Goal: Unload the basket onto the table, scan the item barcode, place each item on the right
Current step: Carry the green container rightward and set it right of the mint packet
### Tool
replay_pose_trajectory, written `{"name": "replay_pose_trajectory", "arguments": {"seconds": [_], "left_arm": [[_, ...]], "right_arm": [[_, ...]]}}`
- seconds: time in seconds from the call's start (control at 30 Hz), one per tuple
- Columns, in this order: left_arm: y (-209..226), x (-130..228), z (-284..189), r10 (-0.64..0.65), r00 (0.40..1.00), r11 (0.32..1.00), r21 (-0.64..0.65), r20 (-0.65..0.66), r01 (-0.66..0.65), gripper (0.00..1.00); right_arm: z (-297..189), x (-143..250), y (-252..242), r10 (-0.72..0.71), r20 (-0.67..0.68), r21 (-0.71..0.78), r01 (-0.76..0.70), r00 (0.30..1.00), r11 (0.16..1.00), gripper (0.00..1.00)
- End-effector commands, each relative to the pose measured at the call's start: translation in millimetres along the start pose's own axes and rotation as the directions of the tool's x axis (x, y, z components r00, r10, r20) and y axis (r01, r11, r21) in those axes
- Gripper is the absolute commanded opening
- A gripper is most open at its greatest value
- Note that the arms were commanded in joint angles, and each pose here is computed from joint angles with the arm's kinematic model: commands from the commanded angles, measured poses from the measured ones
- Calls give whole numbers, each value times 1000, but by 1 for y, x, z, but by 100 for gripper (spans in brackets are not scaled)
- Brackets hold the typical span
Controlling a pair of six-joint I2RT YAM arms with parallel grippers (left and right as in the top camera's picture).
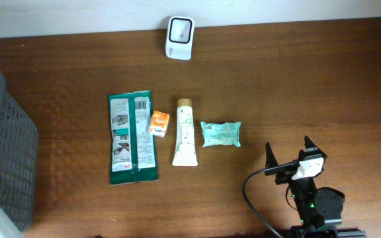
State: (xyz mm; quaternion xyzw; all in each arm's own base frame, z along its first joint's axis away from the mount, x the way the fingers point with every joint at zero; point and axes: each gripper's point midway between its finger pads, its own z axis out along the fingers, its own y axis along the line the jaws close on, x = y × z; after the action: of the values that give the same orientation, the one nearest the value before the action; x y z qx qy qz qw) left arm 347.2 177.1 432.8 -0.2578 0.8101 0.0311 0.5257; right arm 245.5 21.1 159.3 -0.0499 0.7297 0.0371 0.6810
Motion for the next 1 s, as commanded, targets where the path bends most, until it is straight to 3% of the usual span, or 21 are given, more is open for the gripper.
{"name": "replay_pose_trajectory", "arguments": {"seconds": [0.0, 0.2, 0.4, 0.67, 0.97], "left_arm": [[-88, 23, -10, 105, 993, 970, 223, -47, -92, 43], [-227, 133, 10, 368, 893, 834, 517, -260, -193, 44], [-310, 243, 34, 558, 745, 729, 645, -365, -229, 44], [-405, 361, 36, 704, 646, 574, 772, -296, -272, 45], [-454, 469, 3, 809, 543, 434, 850, -223, -297, 46]], "right_arm": [[0, 3, 3, 4, -6, -14, -4, 1000, 1000, 98], [0, 3, 3, 4, -6, -14, -4, 1000, 1000, 98], [0, 3, 3, 4, -6, -13, -4, 1000, 1000, 98], [0, 3, 3, 4, -6, -13, -4, 1000, 1000, 98], [0, 3, 3, 4, -6, -14, -4, 1000, 1000, 98]]}}
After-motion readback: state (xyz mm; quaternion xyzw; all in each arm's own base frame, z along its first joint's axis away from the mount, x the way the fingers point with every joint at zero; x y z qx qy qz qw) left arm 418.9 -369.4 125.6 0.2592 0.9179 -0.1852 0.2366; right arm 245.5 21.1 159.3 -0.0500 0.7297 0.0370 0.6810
